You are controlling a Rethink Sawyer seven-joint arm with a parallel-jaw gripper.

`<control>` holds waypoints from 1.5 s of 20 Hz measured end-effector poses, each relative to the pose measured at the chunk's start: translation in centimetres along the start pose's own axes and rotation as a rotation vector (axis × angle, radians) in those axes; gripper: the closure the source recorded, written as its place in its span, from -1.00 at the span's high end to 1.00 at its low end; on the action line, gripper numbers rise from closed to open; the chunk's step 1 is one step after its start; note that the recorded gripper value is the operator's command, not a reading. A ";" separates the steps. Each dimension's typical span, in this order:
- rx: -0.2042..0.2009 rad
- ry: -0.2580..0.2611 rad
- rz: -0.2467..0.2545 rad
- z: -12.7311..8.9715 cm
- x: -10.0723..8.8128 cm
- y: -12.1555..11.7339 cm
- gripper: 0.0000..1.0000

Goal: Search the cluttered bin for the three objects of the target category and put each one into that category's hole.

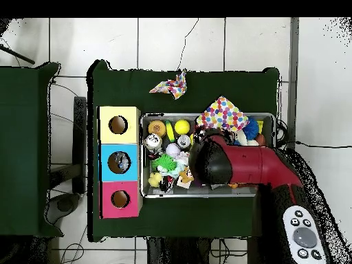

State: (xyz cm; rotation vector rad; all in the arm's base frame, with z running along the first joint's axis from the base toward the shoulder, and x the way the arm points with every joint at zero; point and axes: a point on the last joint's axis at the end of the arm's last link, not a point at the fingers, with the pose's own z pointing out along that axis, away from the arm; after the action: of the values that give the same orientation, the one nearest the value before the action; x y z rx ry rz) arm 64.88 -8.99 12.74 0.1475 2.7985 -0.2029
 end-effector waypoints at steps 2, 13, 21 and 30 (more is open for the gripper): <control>0.021 0.021 -0.019 0.5 1.1 0.1 1.00; 0.142 0.098 -0.232 1.5 6.5 4.5 1.00; 0.172 0.105 -0.219 0.9 6.7 4.9 1.00; 0.178 0.108 -0.129 1.4 6.6 3.2 1.00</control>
State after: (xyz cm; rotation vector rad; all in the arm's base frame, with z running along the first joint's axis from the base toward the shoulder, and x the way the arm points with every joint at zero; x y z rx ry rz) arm 59.53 -5.50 8.85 0.0205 2.8959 -0.4900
